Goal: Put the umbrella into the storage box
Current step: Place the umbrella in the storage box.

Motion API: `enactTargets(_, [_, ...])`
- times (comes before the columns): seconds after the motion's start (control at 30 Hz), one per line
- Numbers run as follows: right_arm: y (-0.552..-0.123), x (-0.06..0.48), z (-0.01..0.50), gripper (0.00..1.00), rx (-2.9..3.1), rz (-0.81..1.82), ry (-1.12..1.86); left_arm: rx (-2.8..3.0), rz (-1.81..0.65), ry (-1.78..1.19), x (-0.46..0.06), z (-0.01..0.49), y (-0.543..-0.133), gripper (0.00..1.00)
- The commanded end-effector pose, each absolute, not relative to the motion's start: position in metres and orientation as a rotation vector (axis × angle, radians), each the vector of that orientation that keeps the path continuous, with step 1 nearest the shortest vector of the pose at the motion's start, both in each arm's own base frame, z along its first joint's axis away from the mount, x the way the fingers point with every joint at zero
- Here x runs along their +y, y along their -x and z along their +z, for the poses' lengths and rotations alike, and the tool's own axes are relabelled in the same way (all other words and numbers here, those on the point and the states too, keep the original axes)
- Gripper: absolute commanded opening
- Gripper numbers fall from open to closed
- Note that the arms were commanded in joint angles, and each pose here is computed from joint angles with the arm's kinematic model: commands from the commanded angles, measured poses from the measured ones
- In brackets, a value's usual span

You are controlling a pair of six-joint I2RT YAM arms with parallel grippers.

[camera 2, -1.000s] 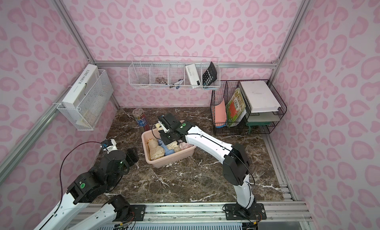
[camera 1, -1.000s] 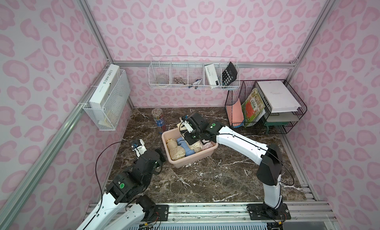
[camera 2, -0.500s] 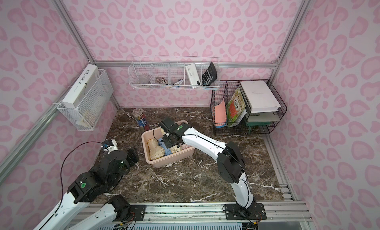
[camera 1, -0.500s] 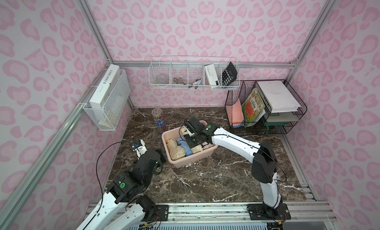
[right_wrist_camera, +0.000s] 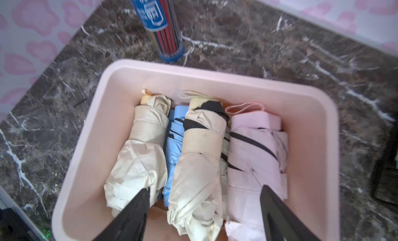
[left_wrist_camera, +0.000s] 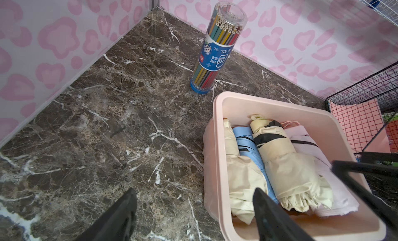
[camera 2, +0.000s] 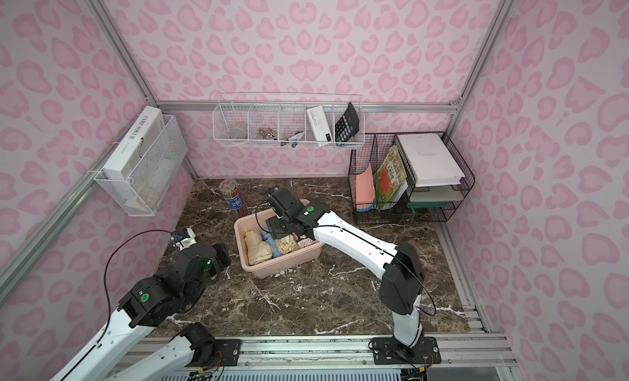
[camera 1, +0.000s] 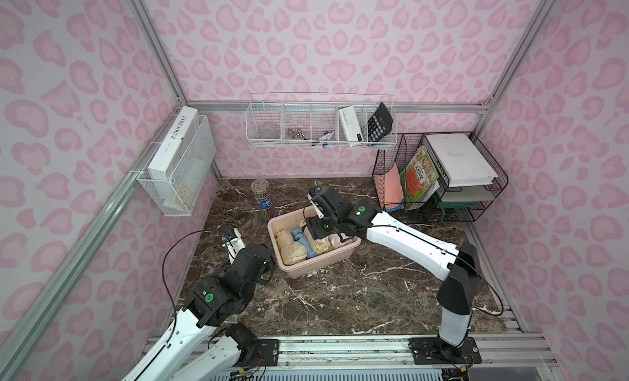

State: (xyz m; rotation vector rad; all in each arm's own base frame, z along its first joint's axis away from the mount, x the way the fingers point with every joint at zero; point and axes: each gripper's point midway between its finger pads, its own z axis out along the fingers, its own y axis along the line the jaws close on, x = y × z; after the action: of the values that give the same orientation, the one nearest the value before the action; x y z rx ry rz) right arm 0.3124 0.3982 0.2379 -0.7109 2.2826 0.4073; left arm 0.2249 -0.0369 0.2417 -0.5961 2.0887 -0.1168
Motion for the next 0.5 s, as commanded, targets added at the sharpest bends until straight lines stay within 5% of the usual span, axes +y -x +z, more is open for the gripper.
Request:
enactTargets(0.0, [-0.321,0.381,0.287,0.74,2.106,0.393,0.603,2.044,-0.091,0.59,-0.032,0.255,-0.239,0.85])
enactTargets(0.23, [-0.325,0.269,0.319,0.81,1.853,0.199,0.356,2.021,-0.01,0.637,-0.007,0.255,-0.265,0.85])
enactTargets(0.33, [-0.337,0.202,0.298,0.88,1.877,0.129,0.186,2.04,0.058,0.643,0.006,0.244,-0.271,0.85])
enactTargets(0.37, [-0.342,0.176,0.287,0.98,1.892,0.099,0.103,2.046,0.08,0.651,0.011,0.24,-0.272,0.85])
enactTargets(0.47, [-0.345,0.107,0.248,0.99,1.909,0.03,-0.101,2.042,0.126,0.66,0.022,0.229,-0.273,0.86])
